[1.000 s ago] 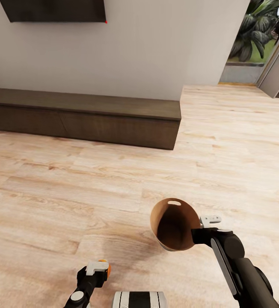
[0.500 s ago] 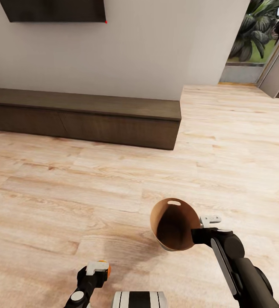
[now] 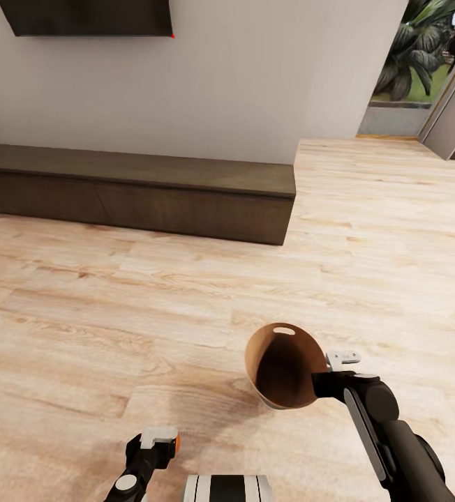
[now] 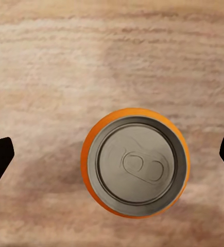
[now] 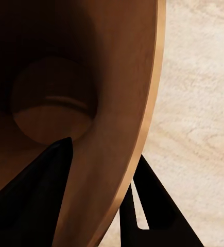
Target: Put the three can of soda from the living room inside the tash can in the kitchen.
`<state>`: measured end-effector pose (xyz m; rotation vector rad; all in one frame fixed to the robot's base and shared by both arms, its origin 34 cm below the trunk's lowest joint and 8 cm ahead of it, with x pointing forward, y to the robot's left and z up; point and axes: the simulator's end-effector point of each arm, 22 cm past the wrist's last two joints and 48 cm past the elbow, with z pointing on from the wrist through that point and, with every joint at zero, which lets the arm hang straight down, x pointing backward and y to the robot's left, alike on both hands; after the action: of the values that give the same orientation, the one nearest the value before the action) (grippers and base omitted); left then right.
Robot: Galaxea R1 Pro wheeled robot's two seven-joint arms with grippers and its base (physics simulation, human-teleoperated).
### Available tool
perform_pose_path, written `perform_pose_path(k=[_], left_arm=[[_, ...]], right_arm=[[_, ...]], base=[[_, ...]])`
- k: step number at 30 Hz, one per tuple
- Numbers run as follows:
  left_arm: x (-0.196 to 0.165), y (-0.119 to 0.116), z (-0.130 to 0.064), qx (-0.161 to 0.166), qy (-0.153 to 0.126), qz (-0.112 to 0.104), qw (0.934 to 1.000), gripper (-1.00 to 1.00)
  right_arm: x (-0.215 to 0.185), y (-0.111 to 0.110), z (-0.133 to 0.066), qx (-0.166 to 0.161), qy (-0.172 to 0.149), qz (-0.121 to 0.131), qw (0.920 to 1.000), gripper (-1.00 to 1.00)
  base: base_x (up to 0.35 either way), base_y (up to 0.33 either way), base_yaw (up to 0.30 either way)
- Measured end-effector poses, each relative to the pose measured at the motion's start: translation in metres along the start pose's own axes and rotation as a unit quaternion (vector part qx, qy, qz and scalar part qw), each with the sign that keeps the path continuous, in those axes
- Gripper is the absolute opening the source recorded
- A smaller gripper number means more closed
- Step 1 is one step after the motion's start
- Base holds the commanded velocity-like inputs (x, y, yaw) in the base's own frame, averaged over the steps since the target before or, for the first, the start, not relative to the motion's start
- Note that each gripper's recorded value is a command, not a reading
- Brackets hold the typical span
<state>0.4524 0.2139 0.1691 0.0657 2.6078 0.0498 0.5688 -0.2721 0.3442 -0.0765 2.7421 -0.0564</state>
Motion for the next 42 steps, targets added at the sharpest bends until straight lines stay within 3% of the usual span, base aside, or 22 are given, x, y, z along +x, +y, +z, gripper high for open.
perform_pose_path(k=[42], left_arm=[[0.028, -0.002, 0.016, 0.001, 0.016, 0.0, 0.9999, 1.0]], right_arm=[[0.022, 0.002, 0.026, -0.001, 0.016, -0.001, 0.9999, -1.0]], base=[[0.0, 0.0, 0.0]])
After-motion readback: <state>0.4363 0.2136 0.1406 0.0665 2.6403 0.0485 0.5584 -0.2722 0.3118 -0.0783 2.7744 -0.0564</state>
